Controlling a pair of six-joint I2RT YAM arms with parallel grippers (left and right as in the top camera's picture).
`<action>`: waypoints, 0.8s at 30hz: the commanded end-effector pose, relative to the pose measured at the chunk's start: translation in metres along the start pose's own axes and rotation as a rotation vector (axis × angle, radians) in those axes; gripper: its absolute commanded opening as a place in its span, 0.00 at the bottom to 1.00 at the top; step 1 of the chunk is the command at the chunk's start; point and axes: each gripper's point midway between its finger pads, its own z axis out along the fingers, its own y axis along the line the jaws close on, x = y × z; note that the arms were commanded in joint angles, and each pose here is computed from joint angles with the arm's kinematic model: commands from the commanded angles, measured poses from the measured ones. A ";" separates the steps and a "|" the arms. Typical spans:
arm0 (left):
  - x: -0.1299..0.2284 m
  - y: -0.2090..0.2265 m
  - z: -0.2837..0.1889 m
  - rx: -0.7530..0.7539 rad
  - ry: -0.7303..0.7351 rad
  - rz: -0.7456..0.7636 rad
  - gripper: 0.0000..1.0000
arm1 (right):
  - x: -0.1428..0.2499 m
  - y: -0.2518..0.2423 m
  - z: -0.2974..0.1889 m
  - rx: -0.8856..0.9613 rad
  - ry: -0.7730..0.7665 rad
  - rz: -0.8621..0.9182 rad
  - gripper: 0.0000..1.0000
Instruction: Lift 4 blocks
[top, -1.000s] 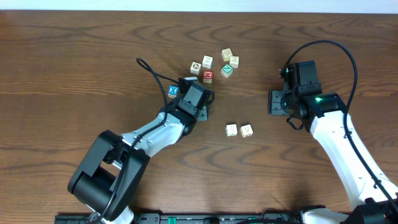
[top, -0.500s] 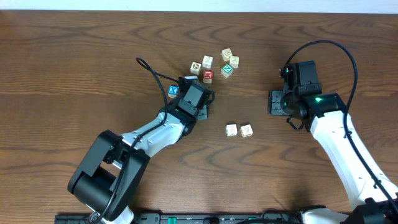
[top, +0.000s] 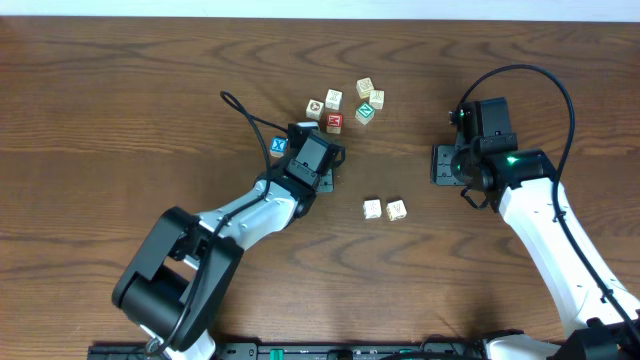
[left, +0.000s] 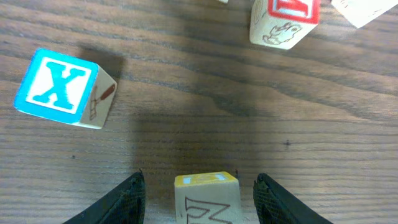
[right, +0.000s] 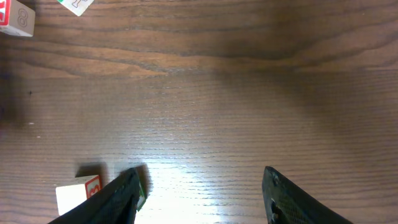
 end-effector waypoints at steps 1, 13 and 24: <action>0.001 0.002 0.010 -0.024 0.006 0.009 0.57 | 0.001 -0.005 0.002 0.015 0.001 0.019 0.60; 0.001 0.001 0.012 -0.023 0.003 0.009 0.56 | 0.001 -0.005 0.002 0.015 0.001 0.019 0.61; -0.002 0.000 0.012 -0.016 -0.008 0.005 0.42 | 0.001 -0.005 0.002 0.015 0.001 0.019 0.61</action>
